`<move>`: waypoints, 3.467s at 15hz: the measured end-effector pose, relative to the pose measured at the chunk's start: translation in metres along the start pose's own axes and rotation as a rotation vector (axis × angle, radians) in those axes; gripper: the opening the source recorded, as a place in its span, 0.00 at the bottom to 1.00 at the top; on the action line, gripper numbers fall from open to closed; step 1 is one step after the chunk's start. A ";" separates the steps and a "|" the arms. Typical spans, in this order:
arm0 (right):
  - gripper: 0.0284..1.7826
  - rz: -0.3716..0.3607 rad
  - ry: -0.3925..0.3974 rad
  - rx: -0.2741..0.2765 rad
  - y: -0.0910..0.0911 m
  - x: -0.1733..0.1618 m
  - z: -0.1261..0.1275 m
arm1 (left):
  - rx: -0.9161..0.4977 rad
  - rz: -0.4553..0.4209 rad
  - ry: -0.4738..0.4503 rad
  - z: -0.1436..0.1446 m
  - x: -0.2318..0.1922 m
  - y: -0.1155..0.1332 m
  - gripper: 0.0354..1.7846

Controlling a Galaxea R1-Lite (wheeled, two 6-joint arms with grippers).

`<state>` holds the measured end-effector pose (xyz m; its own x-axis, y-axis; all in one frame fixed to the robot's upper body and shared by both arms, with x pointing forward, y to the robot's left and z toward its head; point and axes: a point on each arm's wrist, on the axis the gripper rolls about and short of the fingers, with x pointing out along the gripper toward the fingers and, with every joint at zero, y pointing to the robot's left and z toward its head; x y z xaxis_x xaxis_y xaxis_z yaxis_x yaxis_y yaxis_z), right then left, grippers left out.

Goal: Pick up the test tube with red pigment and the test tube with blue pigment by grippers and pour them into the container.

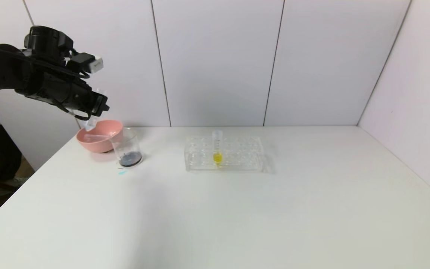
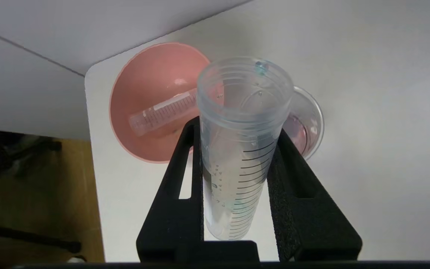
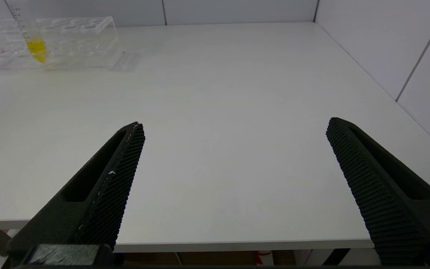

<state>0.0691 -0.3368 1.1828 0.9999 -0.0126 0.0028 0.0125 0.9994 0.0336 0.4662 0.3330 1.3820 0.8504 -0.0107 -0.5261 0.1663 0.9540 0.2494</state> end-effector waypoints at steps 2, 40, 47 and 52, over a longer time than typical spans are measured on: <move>1.00 0.000 0.000 0.000 0.000 0.000 0.000 | -0.133 0.053 -0.075 -0.007 0.000 -0.001 0.27; 1.00 0.000 0.000 0.000 0.000 0.000 0.000 | -0.478 0.543 -0.646 -0.076 0.129 0.039 0.90; 1.00 0.000 0.000 0.000 0.000 0.000 0.000 | -0.446 0.406 -0.567 -0.059 0.088 0.041 1.00; 1.00 0.000 0.000 0.000 0.000 0.000 0.000 | -0.420 0.333 -0.514 -0.048 0.038 0.055 1.00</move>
<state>0.0691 -0.3368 1.1828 0.9999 -0.0130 0.0028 0.0129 0.9994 0.0332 0.4841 0.3993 1.3365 0.9660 0.2585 -0.0049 -0.2584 0.9644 -0.0571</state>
